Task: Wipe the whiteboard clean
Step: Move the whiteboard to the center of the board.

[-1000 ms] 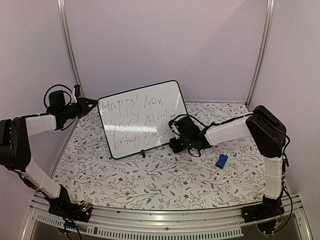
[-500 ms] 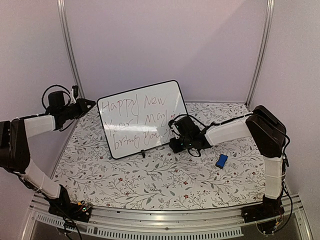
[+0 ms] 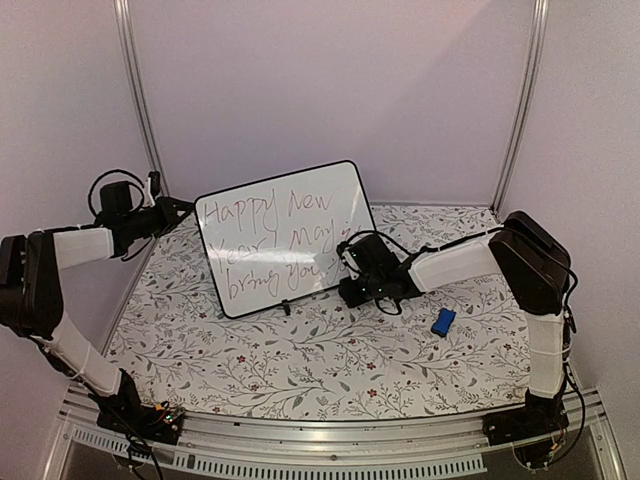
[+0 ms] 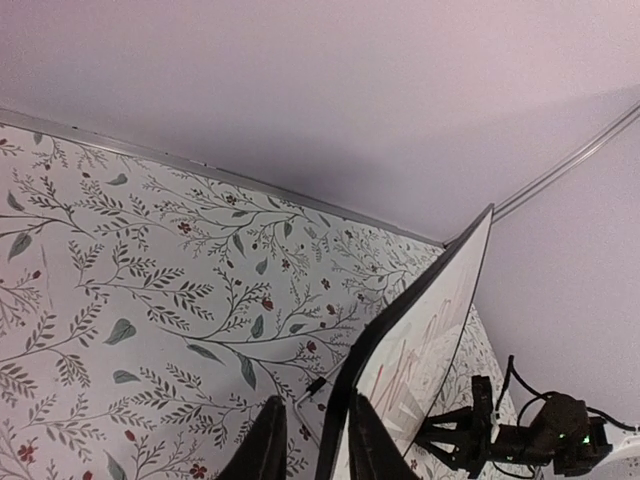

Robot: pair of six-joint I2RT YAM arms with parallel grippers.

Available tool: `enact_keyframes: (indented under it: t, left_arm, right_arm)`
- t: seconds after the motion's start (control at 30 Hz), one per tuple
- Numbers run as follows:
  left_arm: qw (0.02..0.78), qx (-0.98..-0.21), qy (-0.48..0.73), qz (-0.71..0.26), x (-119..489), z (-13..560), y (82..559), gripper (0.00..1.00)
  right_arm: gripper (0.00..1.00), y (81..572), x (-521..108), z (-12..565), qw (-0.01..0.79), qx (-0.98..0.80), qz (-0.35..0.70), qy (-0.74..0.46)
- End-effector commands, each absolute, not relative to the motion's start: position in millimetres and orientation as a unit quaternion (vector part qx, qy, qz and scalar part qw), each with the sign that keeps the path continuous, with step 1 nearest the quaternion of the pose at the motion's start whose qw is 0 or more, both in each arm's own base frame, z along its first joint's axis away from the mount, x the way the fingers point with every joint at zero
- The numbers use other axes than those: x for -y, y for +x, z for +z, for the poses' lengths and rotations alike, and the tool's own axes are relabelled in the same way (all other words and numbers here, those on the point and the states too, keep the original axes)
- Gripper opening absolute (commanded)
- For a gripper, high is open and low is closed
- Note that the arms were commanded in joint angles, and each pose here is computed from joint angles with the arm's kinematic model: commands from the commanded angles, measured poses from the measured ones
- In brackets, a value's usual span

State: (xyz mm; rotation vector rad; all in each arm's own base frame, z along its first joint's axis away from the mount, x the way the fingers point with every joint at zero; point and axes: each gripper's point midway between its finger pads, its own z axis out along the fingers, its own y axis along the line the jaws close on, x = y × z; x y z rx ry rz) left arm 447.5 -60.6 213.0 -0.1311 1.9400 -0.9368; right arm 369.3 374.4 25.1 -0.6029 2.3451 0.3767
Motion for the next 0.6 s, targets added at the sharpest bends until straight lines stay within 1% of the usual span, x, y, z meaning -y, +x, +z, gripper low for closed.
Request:
enact_keyframes:
  t: [0.0,0.13,0.37,0.57]
  left_arm:
    - [0.474,-0.786,-0.039,-0.395,66,217,451,0.21]
    - [0.466,-0.786,-0.037,-0.403,70,213,452,0.16]
    - [0.465,-0.784,-0.027,-0.410,78,215,449,0.04]
    - [0.460,-0.785,-0.019,-0.415,85,214,448,0.00]
  right_arm:
    - [0.31,371,-382,26,0.341,-0.898,0.152,-0.232]
    - [0.31,371,-381,24,0.339,-0.899,0.152,-0.232]
    - [0.31,371,-383,25,0.339,-0.899,0.155,-0.231]
    - [0.31,370,-383,26,0.339,-0.899,0.154,-0.232]
